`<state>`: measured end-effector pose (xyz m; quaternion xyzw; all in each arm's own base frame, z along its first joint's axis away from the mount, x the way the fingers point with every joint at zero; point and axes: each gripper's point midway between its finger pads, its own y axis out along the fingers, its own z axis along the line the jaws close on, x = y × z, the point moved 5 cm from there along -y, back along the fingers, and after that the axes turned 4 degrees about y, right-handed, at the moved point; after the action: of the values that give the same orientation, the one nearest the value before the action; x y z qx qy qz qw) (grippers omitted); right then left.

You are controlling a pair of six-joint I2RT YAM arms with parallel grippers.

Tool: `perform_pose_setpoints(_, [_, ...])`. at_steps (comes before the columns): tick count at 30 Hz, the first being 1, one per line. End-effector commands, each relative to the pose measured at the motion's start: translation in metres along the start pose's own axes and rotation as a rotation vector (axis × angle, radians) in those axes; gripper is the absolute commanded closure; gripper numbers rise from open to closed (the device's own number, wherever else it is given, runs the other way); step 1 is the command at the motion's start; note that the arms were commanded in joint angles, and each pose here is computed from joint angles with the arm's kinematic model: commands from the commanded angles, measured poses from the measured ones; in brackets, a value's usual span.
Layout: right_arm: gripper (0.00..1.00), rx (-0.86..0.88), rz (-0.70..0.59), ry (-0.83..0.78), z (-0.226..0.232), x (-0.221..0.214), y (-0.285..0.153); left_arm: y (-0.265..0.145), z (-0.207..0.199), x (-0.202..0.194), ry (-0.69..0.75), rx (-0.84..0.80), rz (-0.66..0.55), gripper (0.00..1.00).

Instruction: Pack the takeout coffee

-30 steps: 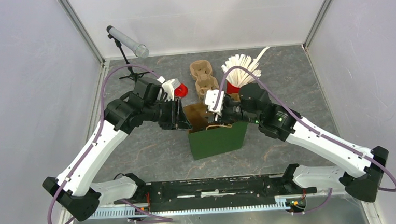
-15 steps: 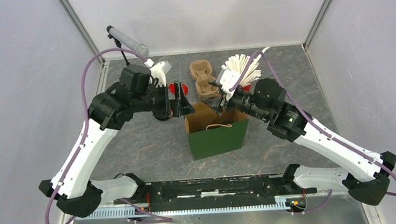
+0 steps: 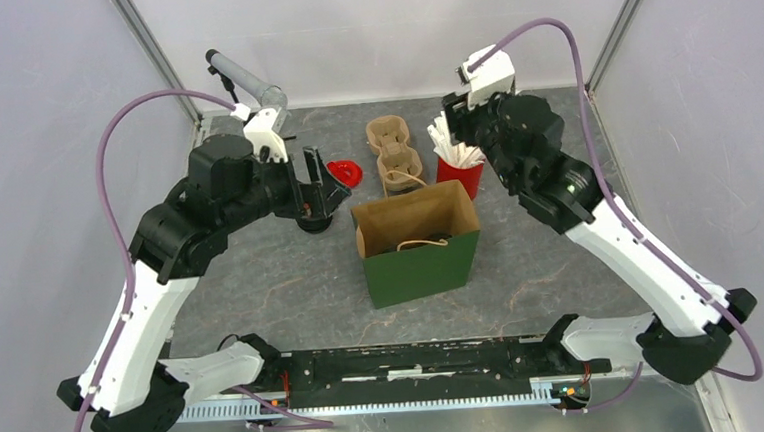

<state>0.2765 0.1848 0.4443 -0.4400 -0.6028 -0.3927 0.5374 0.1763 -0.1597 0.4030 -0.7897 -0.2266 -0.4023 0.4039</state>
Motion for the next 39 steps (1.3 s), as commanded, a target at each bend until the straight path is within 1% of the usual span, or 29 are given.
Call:
perform_pose_setpoints(1, [0.36, -0.215, 0.199, 0.032, -0.054, -0.048, 0.019, -0.004, 0.011, 0.014, 0.022, 0.065, -0.153, 0.00])
perform_pose_setpoints(2, [0.36, -0.227, 0.219, 0.048, -0.065, -0.058, 0.025, -0.004, 0.011, 0.012, 0.012, 0.060, -0.154, 0.00])
perform_pose_setpoints(6, [0.34, -0.300, 0.240, 0.209, -0.103, -0.092, 0.047, -0.005, 0.011, 0.001, -0.005, 0.036, -0.135, 0.00])
perform_pose_setpoints(8, [0.32, -0.318, 0.223, 0.306, -0.120, -0.106, 0.060, -0.006, 0.011, -0.004, -0.004, 0.031, -0.119, 0.00])
perform_pose_setpoints(10, [0.29, -0.276, 0.175, 0.375, -0.129, -0.113, 0.075, -0.006, 0.013, -0.009, -0.005, 0.034, -0.106, 0.00])
perform_pose_setpoints(12, [0.28, -0.222, 0.126, 0.376, -0.130, -0.113, 0.092, -0.005, 0.013, -0.011, -0.005, 0.034, -0.100, 0.00])
perform_pose_setpoints(15, [0.23, -0.175, 0.119, 0.376, -0.131, -0.109, 0.117, -0.004, 0.014, -0.012, -0.005, 0.035, -0.096, 0.00])
perform_pose_setpoints(18, [0.22, -0.197, 0.117, 0.391, -0.135, -0.111, 0.130, -0.003, 0.015, -0.013, -0.011, 0.041, -0.093, 0.00])
perform_pose_setpoints(19, [0.24, -0.217, 0.126, 0.399, -0.138, -0.115, 0.132, -0.003, 0.015, -0.013, -0.014, 0.045, -0.092, 0.00])
perform_pose_setpoints(21, [0.28, -0.250, 0.142, 0.415, -0.142, -0.123, 0.135, -0.001, 0.016, -0.014, -0.014, 0.050, -0.087, 0.00])
perform_pose_setpoints(26, [0.44, -0.268, 0.151, 0.431, -0.143, -0.134, 0.136, 0.000, 0.017, -0.015, -0.009, 0.060, -0.080, 0.00])
perform_pose_setpoints(32, [0.76, -0.240, 0.138, 0.421, -0.142, -0.133, 0.138, 0.001, 0.018, -0.012, 0.009, 0.068, -0.074, 0.00])
perform_pose_setpoints(33, [0.79, -0.233, 0.135, 0.422, -0.143, -0.131, 0.139, 0.002, 0.018, -0.011, 0.014, 0.070, -0.071, 0.00])
perform_pose_setpoints(35, [0.83, -0.213, 0.114, 0.415, -0.142, -0.121, 0.140, 0.002, 0.018, -0.009, 0.022, 0.073, -0.069, 0.00])
perform_pose_setpoints(39, [0.87, -0.176, 0.050, 0.386, -0.143, -0.084, 0.134, 0.001, 0.019, -0.009, 0.023, 0.088, -0.069, 0.00])
